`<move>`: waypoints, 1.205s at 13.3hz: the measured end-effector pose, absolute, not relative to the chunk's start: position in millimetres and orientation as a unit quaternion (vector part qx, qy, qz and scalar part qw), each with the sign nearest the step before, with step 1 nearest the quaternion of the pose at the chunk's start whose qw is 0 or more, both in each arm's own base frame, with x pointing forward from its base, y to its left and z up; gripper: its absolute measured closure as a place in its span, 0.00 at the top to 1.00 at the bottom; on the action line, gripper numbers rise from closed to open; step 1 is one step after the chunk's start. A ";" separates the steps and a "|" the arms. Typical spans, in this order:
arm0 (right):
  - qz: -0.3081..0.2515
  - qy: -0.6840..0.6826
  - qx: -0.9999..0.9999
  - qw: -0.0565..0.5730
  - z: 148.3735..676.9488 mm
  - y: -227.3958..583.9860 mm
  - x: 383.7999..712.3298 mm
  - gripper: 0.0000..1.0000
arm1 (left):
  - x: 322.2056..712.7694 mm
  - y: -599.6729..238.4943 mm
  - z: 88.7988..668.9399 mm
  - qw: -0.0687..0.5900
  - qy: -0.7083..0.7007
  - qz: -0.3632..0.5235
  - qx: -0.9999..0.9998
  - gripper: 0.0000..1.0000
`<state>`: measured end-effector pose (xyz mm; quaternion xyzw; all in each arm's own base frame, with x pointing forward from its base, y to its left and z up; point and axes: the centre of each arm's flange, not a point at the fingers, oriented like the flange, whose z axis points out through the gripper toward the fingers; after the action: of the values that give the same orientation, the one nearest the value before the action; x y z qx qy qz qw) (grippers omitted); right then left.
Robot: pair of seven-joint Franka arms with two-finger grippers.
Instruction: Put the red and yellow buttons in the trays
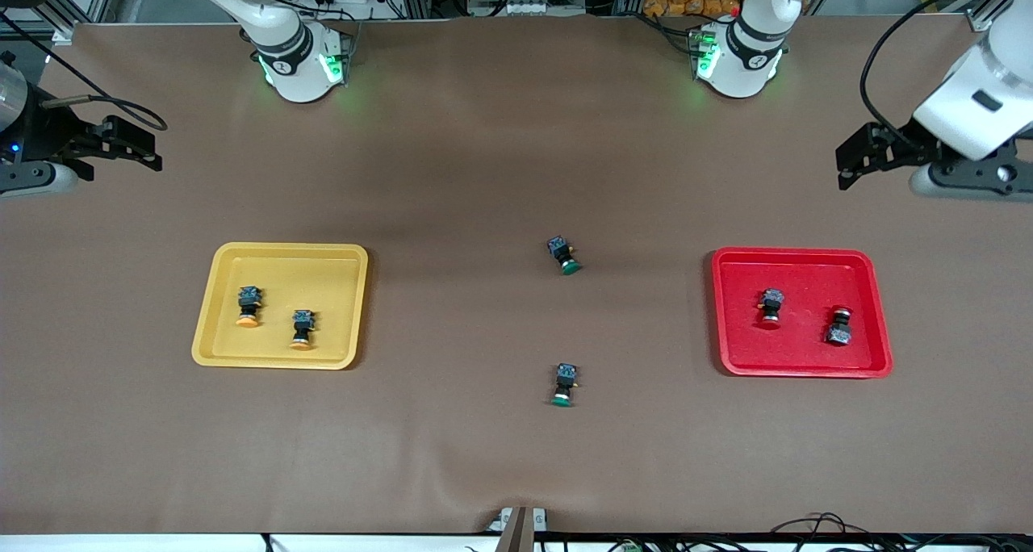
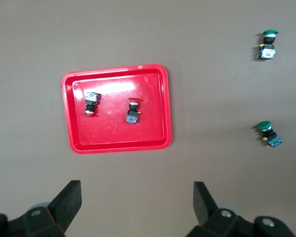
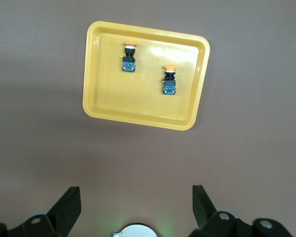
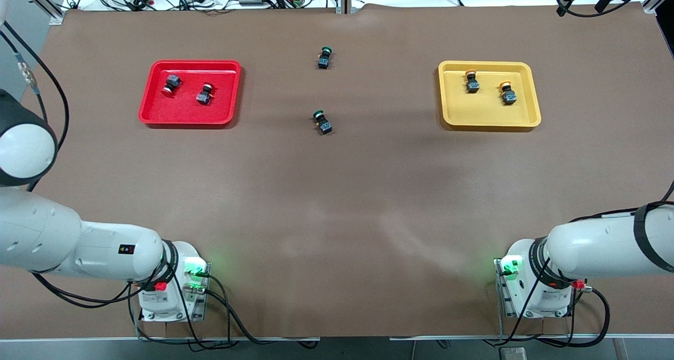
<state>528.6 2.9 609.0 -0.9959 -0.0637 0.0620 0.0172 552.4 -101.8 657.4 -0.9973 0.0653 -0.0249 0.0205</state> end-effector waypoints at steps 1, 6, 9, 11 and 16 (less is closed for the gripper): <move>0.062 -0.064 -0.996 0.017 609.0 2.9 528.6 1.00 | 550.6 -106.4 659.2 0.020 0.069 -0.027 -0.997 1.00; 0.063 -0.065 -0.996 0.017 608.7 3.9 528.6 1.00 | 552.7 -108.2 654.4 0.020 0.060 -0.022 -0.998 1.00; 0.063 -0.065 -0.996 0.017 608.7 4.1 528.6 1.00 | 553.2 -105.9 654.4 0.020 0.038 -0.022 -0.999 1.00; 0.063 -0.065 -0.996 0.017 608.6 4.1 528.5 1.00 | 554.0 -101.8 654.4 0.020 0.034 -0.022 -0.999 1.00; 0.064 -0.065 -0.996 0.017 608.5 4.1 528.4 1.00 | 554.5 -98.7 654.3 0.020 0.031 -0.022 -0.999 1.00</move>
<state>528.4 4.1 608.5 -0.9957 -0.0649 0.0636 0.0172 554.5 -98.7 654.3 -0.9991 0.0308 -0.0223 0.0203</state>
